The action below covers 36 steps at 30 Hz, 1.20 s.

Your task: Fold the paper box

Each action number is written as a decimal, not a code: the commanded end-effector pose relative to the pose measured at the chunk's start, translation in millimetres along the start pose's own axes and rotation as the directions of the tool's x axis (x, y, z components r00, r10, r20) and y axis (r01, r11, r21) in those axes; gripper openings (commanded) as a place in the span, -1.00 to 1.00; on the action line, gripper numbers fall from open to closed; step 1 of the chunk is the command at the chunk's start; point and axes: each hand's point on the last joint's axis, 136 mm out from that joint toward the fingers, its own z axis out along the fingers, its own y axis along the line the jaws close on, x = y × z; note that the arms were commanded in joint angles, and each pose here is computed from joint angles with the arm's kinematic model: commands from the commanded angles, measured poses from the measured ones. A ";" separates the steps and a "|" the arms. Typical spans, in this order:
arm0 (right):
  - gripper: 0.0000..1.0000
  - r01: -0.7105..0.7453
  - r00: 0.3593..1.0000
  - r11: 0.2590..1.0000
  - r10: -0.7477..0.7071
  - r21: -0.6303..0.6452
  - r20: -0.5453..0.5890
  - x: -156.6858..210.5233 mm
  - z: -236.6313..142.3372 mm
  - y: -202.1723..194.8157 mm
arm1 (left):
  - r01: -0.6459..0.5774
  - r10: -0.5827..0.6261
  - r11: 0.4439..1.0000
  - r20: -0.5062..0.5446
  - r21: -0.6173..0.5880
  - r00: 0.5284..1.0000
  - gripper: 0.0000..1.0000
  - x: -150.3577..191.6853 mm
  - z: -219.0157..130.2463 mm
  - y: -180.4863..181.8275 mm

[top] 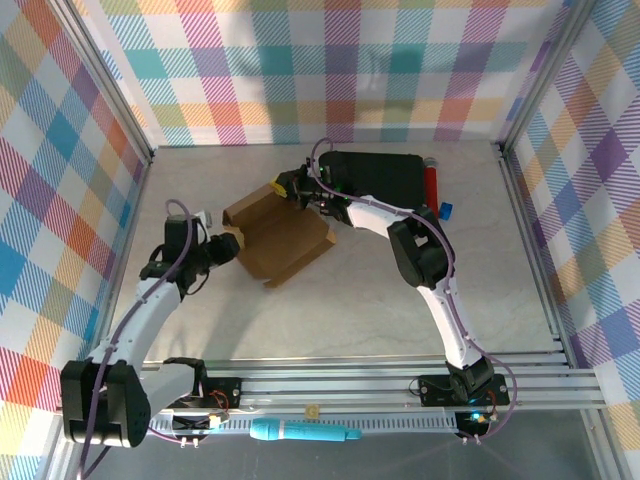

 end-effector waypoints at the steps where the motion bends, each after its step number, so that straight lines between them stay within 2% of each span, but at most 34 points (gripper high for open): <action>1: -1.00 -0.018 1.000 1.000 0.018 0.013 0.003 -3.7 8.3 -14.1 | -0.034 0.032 0.995 -0.031 -0.090 0.999 -0.24 -8.4 11.2 20.4; 4: -1.00 -0.021 1.000 1.000 0.021 0.021 -0.001 -4.6 10.2 -13.6 | -0.077 0.073 0.993 -0.056 -0.091 0.996 -0.25 -9.9 27.2 23.4; 10: -1.00 -0.028 1.000 0.999 0.028 0.022 -0.012 -5.7 14.0 -11.7 | -0.192 0.192 0.980 -0.019 -0.052 0.981 -0.28 -16.7 48.7 21.8; 21: -1.00 -0.038 0.999 0.999 0.038 0.012 -0.019 -5.9 16.0 -11.3 | -0.207 0.207 0.978 0.086 -0.008 0.975 -0.27 -29.4 61.7 13.8; 24: -1.00 -0.040 0.999 0.999 0.040 0.006 -0.021 -6.4 17.0 -11.3 | -0.214 0.214 0.977 0.072 -0.012 0.974 -0.26 -29.1 68.1 8.3; 29: -1.00 -0.048 0.999 0.999 0.048 0.001 -0.024 -7.6 17.7 -13.9 | -0.141 0.141 0.990 0.105 -0.010 0.984 -0.24 -30.0 75.3 -6.8; 33: -1.00 -0.052 0.998 0.999 0.052 -0.009 -0.022 -9.1 15.9 -12.1 | -0.071 0.081 0.995 0.161 -0.068 0.984 -0.23 -19.1 74.0 -9.1; 36: -1.00 -0.056 0.998 0.998 0.056 0.001 -0.032 -6.7 14.4 -14.6 | -0.032 0.058 0.990 0.189 -0.134 0.980 -0.23 -9.2 71.9 3.4</action>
